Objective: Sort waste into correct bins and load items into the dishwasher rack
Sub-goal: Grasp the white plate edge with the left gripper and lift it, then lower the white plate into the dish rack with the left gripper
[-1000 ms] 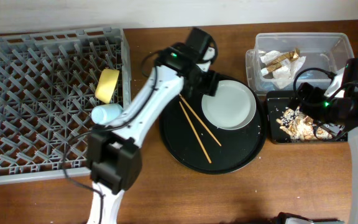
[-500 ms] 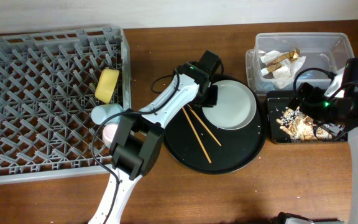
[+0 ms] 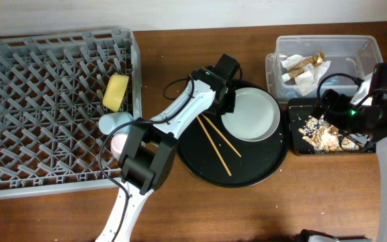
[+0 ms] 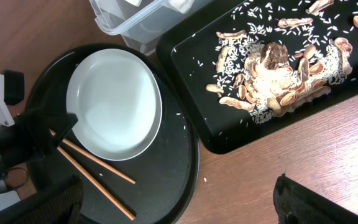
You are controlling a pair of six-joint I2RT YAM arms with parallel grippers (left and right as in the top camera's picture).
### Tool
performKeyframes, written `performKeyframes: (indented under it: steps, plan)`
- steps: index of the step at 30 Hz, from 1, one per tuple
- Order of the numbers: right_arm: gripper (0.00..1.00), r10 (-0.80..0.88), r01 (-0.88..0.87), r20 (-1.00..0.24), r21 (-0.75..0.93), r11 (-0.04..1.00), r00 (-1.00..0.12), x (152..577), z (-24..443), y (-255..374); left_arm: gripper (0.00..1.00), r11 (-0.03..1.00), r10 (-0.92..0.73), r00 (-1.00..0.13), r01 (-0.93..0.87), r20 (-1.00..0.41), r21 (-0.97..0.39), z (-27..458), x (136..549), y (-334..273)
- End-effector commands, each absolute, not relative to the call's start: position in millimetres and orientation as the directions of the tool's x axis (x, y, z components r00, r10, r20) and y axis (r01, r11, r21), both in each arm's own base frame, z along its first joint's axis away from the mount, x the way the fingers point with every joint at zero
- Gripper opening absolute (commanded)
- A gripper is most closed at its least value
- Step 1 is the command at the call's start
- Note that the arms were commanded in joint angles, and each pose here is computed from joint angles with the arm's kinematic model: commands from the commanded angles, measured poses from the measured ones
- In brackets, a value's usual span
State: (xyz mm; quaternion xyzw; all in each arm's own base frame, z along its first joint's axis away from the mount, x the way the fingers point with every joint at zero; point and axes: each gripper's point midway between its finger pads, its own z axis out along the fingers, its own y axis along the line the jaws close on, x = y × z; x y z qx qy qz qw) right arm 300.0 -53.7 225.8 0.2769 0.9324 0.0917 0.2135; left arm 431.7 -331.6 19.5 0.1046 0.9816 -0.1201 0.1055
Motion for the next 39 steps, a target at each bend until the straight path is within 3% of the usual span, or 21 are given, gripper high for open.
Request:
performKeyframes:
  steps: [1,8,11,12,13,16,21,26,33,39]
  plan:
    - [0.98,0.567,0.491,-0.359,0.287,0.823,-0.741,298.8,229.2,-57.7,0.01,0.939,0.23,-0.919,0.296,-0.319,-0.175,68.5,448.6,-316.5]
    - [0.99,0.567,0.491,-0.359,0.287,0.823,-0.741,298.8,229.2,-57.7,0.01,0.968,0.138,-0.815,0.231,-0.562,-0.097,218.1,488.3,-222.8]
    - [0.98,0.567,0.491,-0.359,0.287,0.823,-0.741,298.8,229.2,-57.7,0.01,0.996,0.091,-0.734,0.08,-0.673,0.047,281.3,495.2,-144.3]
    - [0.99,0.567,0.491,-0.359,0.287,0.823,-0.741,298.8,229.2,-57.7,0.01,0.988,0.086,-0.704,-0.031,-0.706,0.151,302.1,494.9,-103.5]
    - [0.98,0.567,0.491,-0.359,0.287,0.823,-0.741,298.8,229.2,-57.7,0.01,0.951,0.103,-0.684,-0.145,-0.723,0.273,318.4,494.2,-62.6]
    - [0.98,0.567,0.491,-0.359,0.287,0.823,-0.741,298.8,229.2,-57.7,0.01,0.804,0.093,-0.672,-0.385,-0.735,0.454,339.7,487.0,9.0]
    - [0.98,0.567,0.491,-0.359,0.287,0.823,-0.741,298.8,229.2,-57.7,0.01,0.676,0.021,-0.673,-0.536,-0.739,0.507,342.4,482.8,79.2]
    - [0.99,0.567,0.491,-0.359,0.287,0.823,-0.741,298.8,229.2,-57.7,0.01,0.608,0.032,-0.721,-0.536,-0.693,0.586,326.4,494.0,116.0]
    - [0.98,0.567,0.491,-0.359,0.287,0.823,-0.741,298.8,229.2,-57.7,0.01,0.52,0.023,-0.746,-0.56,-0.666,0.645,282.8,521.1,130.8]
    - [0.98,0.567,0.491,-0.359,0.287,0.823,-0.741,298.8,229.2,-57.7,0.01,0.515,0.018,-0.772,-0.537,-0.635,0.668,247.8,536.1,134.1]
